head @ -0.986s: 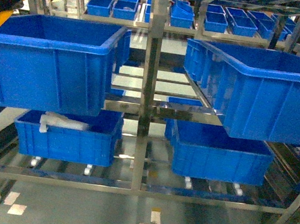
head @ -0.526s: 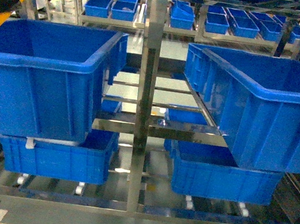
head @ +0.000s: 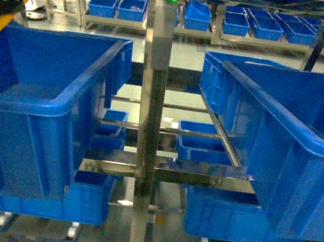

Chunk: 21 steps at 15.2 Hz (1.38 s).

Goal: Sort and place red and yellow blocks in left bins

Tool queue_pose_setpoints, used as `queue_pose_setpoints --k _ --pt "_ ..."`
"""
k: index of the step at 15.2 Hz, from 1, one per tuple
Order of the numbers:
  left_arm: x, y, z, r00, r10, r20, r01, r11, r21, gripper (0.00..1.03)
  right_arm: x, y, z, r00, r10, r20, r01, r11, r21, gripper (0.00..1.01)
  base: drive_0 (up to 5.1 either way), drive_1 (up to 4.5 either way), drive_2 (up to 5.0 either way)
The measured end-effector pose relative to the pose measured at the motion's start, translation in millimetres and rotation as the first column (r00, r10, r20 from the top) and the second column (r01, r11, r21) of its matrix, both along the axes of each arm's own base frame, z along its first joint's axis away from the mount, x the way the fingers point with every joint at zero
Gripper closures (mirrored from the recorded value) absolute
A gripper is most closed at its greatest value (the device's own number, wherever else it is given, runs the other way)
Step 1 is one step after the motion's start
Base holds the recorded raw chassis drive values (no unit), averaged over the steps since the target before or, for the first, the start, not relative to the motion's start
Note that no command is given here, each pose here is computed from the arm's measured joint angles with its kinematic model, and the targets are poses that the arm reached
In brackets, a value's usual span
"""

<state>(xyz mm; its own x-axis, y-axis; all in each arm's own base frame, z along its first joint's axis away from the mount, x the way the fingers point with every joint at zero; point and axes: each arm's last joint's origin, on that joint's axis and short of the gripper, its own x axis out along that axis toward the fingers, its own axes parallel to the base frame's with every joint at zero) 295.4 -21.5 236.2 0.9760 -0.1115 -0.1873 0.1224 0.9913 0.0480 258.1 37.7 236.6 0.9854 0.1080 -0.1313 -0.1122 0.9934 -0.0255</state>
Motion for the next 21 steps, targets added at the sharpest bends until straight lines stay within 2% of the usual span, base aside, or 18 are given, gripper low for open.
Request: queue_pose_setpoints --k 5,7,8,13,21 --pt "0.0 1.7 0.3 1.0 0.007 0.002 -0.007 1.0 0.0 0.75 -0.4 0.1 1.2 1.0 0.001 0.007 -0.001 1.0 -0.002 0.74 0.0 0.0 0.0" --pt "-0.2 1.1 0.5 1.0 0.004 0.001 -0.004 1.0 0.0 0.75 -0.6 0.1 1.5 1.0 0.001 0.009 -0.001 1.0 -0.002 0.74 4.8 -2.29 -2.3" --pt "-0.4 -1.9 1.0 1.0 -0.011 0.006 0.011 0.9999 -0.001 0.75 -0.1 -2.3 0.7 1.0 -0.015 0.003 0.015 0.9999 -0.004 0.74 4.8 -2.29 -2.3" --pt "-0.2 2.0 0.7 1.0 0.007 0.003 -0.007 1.0 0.001 0.75 -0.2 -1.4 1.2 1.0 -0.009 0.008 0.009 1.0 -0.003 0.74 0.0 0.0 0.0" --pt "-0.3 0.5 0.9 1.0 0.001 0.005 -0.001 1.0 0.001 0.75 -0.1 -1.6 1.1 1.0 -0.01 0.007 0.01 0.9999 -0.003 0.74 0.0 0.0 0.0"
